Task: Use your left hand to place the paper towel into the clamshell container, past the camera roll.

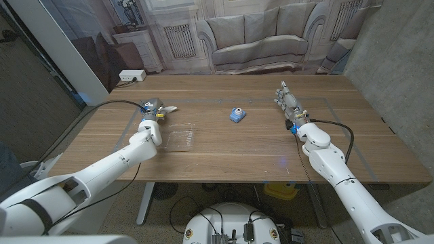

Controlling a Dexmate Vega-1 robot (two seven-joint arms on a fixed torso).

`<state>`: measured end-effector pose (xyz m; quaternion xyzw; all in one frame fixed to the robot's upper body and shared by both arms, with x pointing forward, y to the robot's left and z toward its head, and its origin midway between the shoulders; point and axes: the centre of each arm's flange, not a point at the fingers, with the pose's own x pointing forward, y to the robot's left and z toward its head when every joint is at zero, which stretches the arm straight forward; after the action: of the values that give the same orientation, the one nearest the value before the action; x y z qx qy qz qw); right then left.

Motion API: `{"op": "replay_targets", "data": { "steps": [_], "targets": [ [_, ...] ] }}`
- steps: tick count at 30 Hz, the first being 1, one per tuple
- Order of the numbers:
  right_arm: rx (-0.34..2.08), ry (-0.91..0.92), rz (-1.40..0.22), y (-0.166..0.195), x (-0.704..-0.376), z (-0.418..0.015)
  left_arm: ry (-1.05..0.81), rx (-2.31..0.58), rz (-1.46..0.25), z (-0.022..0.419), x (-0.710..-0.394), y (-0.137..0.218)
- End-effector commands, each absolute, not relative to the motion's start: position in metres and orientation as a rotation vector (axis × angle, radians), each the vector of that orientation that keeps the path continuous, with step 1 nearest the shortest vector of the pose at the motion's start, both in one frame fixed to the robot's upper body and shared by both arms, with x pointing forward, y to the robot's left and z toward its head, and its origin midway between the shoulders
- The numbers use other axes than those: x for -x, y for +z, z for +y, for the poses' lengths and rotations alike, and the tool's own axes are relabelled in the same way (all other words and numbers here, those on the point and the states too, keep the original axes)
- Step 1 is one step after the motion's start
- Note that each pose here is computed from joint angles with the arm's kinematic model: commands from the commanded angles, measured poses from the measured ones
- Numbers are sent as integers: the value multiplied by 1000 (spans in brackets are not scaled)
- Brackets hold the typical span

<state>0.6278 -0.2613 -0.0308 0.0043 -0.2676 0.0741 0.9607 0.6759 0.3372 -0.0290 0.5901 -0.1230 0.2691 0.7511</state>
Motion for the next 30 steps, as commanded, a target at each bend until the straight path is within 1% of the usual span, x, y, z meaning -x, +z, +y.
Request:
{"op": "replay_targets", "data": {
  "steps": [1, 30],
  "targets": [
    [-13, 146, -551, -31, -626, -259, 620, -1276, -298, 341, -670, -18],
    [-14, 144, -561, -28, -627, -259, 663, -1276, -336, 342, -654, 8]
  ]
}}
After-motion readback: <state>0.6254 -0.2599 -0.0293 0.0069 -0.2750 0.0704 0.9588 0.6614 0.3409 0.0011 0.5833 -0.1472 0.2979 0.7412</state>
